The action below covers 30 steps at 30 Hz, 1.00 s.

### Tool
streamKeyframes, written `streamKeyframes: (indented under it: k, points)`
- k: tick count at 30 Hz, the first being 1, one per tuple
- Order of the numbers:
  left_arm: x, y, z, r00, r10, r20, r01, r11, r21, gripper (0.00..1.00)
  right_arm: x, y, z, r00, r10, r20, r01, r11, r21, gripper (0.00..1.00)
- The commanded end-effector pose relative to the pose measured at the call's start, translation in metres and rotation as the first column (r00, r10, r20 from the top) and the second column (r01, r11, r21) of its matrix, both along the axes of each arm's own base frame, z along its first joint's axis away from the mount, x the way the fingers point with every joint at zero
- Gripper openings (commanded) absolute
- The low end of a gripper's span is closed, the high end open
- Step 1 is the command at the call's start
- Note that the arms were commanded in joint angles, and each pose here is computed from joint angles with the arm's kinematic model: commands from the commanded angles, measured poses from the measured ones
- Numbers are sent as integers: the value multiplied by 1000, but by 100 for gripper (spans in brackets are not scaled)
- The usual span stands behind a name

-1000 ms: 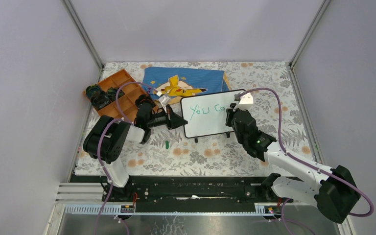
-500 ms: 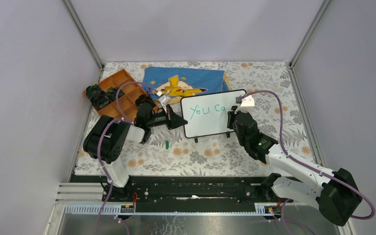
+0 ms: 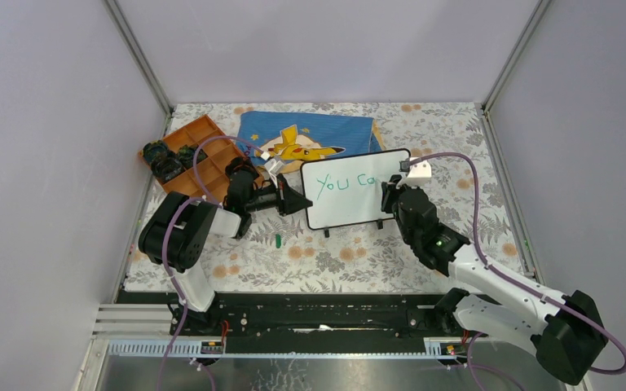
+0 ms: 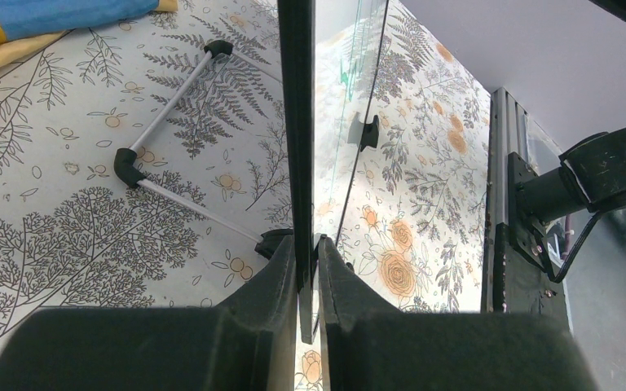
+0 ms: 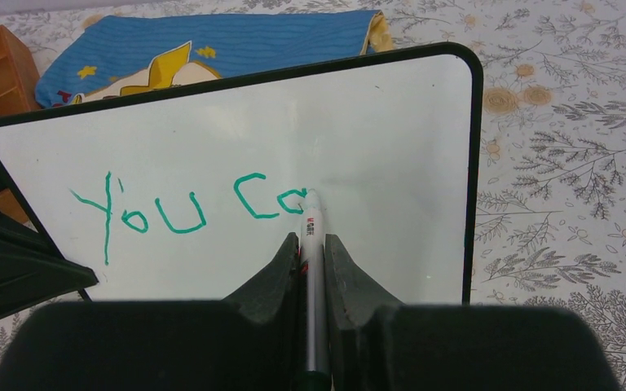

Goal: Write a sentence on the whiteboard

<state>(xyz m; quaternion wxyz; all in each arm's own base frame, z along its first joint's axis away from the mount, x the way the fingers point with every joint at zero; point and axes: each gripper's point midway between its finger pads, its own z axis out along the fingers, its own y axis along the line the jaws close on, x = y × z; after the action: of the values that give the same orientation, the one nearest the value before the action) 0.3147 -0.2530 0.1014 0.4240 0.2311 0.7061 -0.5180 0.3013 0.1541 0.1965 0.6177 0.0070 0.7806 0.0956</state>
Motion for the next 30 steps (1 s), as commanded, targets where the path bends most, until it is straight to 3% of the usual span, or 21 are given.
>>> streamKeyframes:
  k: [1,30]
  points:
    - [-11,-2,-24,998,-10,-64,14,998,62,0,12,2,27,998,-24,64,21,999,43,0]
    - [-12,-3,-26,998,-13,-66,18,997,73,0,14,0,1,1000,-23,1,23,999,43,0]
